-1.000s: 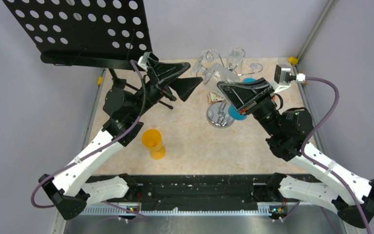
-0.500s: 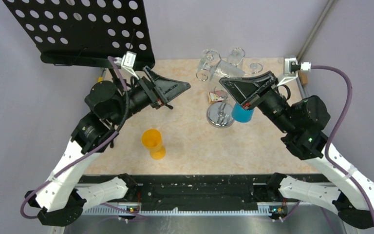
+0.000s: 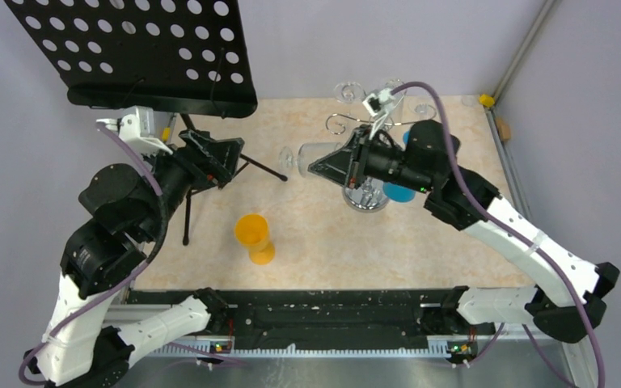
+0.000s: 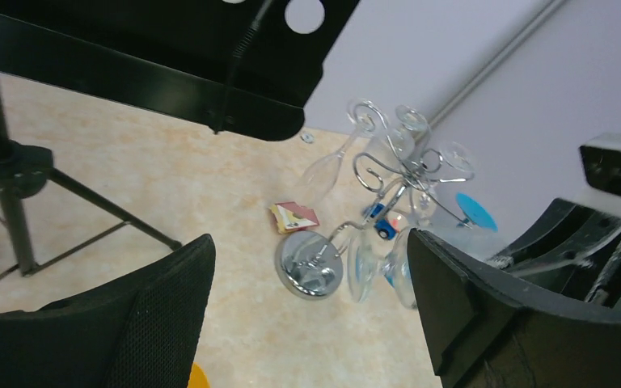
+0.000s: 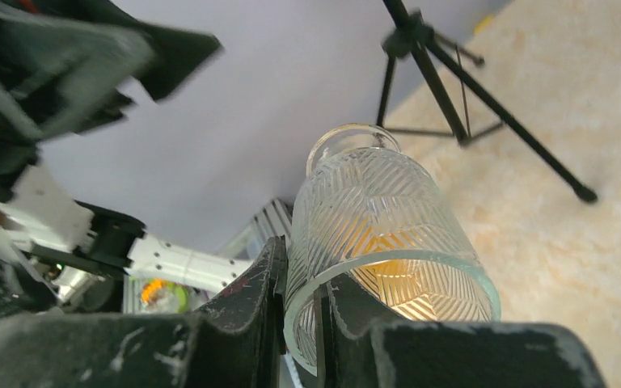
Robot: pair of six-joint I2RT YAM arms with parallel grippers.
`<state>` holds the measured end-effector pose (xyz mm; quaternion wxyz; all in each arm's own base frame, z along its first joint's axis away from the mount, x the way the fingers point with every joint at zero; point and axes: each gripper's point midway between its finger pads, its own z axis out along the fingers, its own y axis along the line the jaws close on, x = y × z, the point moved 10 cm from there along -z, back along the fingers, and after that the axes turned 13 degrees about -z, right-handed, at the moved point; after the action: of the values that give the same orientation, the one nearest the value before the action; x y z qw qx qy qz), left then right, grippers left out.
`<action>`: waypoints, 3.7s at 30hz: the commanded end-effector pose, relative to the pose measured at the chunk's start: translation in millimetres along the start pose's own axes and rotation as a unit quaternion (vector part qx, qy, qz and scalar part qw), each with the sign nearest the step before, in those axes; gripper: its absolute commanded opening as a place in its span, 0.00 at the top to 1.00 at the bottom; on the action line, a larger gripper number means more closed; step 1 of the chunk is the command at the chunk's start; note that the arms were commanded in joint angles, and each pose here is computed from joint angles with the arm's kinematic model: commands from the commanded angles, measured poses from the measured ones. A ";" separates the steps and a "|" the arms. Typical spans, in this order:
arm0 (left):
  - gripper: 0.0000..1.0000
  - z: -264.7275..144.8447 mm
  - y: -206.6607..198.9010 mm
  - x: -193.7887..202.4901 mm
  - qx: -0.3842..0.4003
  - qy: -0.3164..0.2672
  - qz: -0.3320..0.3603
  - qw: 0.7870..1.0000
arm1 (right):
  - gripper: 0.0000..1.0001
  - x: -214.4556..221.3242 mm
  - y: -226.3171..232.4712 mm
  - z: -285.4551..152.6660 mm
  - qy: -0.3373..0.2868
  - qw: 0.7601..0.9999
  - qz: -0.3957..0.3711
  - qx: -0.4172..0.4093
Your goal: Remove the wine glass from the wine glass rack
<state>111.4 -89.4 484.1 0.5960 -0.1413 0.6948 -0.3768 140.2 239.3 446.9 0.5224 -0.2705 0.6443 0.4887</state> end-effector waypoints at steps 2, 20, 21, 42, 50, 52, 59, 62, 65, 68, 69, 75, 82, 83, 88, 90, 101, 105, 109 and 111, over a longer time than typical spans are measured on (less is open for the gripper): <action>0.09 -8.7 9.9 -15.1 -0.042 -0.053 0.042 0.997 | 1.00 -2.1 18.1 15.1 0.040 0.999 -0.025 0.011; 0.09 -7.2 17.2 -15.4 -0.062 -0.069 0.067 0.993 | 1.00 120.9 8.9 82.5 0.349 0.919 -0.117 0.143; 0.09 -7.2 17.8 -15.5 -0.063 -0.071 0.068 0.993 | 1.00 128.1 7.5 84.9 0.356 0.917 -0.113 0.143; 0.09 -7.1 21.1 -15.1 -0.065 -0.073 0.092 0.991 | 1.00 240.6 -23.4 130.3 0.481 0.858 -0.074 0.162; 0.09 -6.3 21.8 -14.3 -0.069 -0.072 0.092 0.991 | 1.00 255.9 -28.5 134.1 0.511 0.838 -0.064 0.182; 0.09 -6.6 21.7 -14.3 -0.068 -0.072 0.091 0.991 | 1.00 257.8 -28.5 134.2 0.514 0.836 -0.063 0.181; 0.09 -6.2 19.3 -15.1 -0.063 -0.070 0.087 0.992 | 0.80 242.3 -24.7 135.6 0.497 0.845 -0.072 0.182; 0.09 -5.6 17.9 -15.1 -0.060 -0.068 0.085 0.992 | 0.73 226.9 -20.8 135.5 0.483 0.853 -0.080 0.181; 0.09 -5.4 16.9 -15.1 -0.056 -0.067 0.082 0.993 | 0.69 210.7 -16.3 132.7 0.473 0.860 -0.086 0.174; 0.09 -4.9 15.9 -14.9 -0.053 -0.066 0.079 0.993 | 0.67 196.5 -10.7 129.6 0.463 0.867 -0.088 0.163; 0.09 -5.0 15.5 -15.0 -0.052 -0.065 0.078 0.993 | 0.67 190.6 -8.9 127.4 0.458 0.870 -0.087 0.160; 0.08 -8.6 2.0 -11.1 0.049 -0.037 0.088 0.994 | 0.64 139.8 10.2 110.9 0.405 0.905 -0.076 0.106; 0.08 -11.8 -21.0 4.4 0.219 0.028 0.095 0.971 | 0.58 65.6 19.3 73.7 0.288 0.945 -0.092 0.123; 0.08 -11.3 -23.6 6.3 0.236 0.036 0.095 0.966 | 0.57 57.8 17.5 66.9 0.276 0.947 -0.093 0.134; 0.07 -5.6 -31.1 12.1 0.272 0.058 0.091 0.956 | 0.55 10.4 5.0 20.8 0.190 0.954 -0.088 0.217; 0.07 -1.9 -31.5 13.8 0.270 0.060 0.089 0.957 | 0.53 -11.1 2.0 -1.0 0.138 0.954 -0.085 0.251; 0.07 36.7 -21.8 34.6 0.181 0.074 0.047 0.980 | 0.36 -55.3 -56.4 -80.1 0.099 0.866 -0.094 0.480; 0.07 47.8 -21.4 44.1 0.173 0.100 0.045 0.979 | 0.33 -55.4 -80.1 -89.4 0.115 0.846 -0.075 0.516; 0.07 57.9 -19.5 52.3 0.156 0.117 0.040 0.980 | 0.31 -45.1 -97.8 -100.2 0.110 0.852 -0.022 0.512; 0.07 61.5 -18.4 55.0 0.149 0.122 0.038 0.981 | 0.30 -38.2 -101.7 -106.1 0.096 0.859 0.003 0.503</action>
<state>148.4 -157.7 454.8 0.5350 0.0368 0.7072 -0.4608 206.1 110.5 450.4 0.5254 -0.0339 0.8501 0.0146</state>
